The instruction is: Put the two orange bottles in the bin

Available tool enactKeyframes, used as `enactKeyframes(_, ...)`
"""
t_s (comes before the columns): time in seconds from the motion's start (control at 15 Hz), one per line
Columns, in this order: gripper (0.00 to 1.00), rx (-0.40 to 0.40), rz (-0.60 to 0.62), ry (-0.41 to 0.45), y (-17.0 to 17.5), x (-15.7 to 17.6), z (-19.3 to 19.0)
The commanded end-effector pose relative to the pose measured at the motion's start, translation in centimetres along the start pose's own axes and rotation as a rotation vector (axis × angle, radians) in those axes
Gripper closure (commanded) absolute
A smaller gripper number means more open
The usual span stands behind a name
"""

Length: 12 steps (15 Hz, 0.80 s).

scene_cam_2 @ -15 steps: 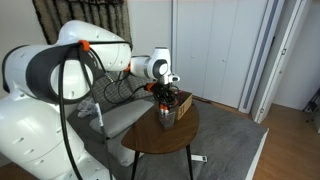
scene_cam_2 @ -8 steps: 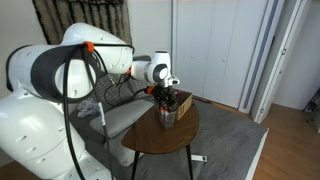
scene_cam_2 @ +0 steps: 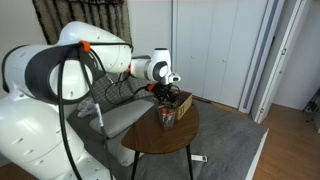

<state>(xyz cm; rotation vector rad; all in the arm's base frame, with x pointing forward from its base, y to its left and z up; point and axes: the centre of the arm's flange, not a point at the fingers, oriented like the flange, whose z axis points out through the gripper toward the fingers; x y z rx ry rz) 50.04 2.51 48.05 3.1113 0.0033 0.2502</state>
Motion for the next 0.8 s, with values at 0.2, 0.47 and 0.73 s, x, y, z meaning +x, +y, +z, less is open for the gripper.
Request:
enactKeyframes(0.2,0.0,0.022,0.016,0.073,1.6,-2.0,-8.3)
enactKeyframes(0.47,0.0,0.02,0.002,0.055,2.4,-4.3,-10.9)
enactKeyframes(0.73,0.0,0.001,0.015,0.066,1.9,-3.1,-9.7)
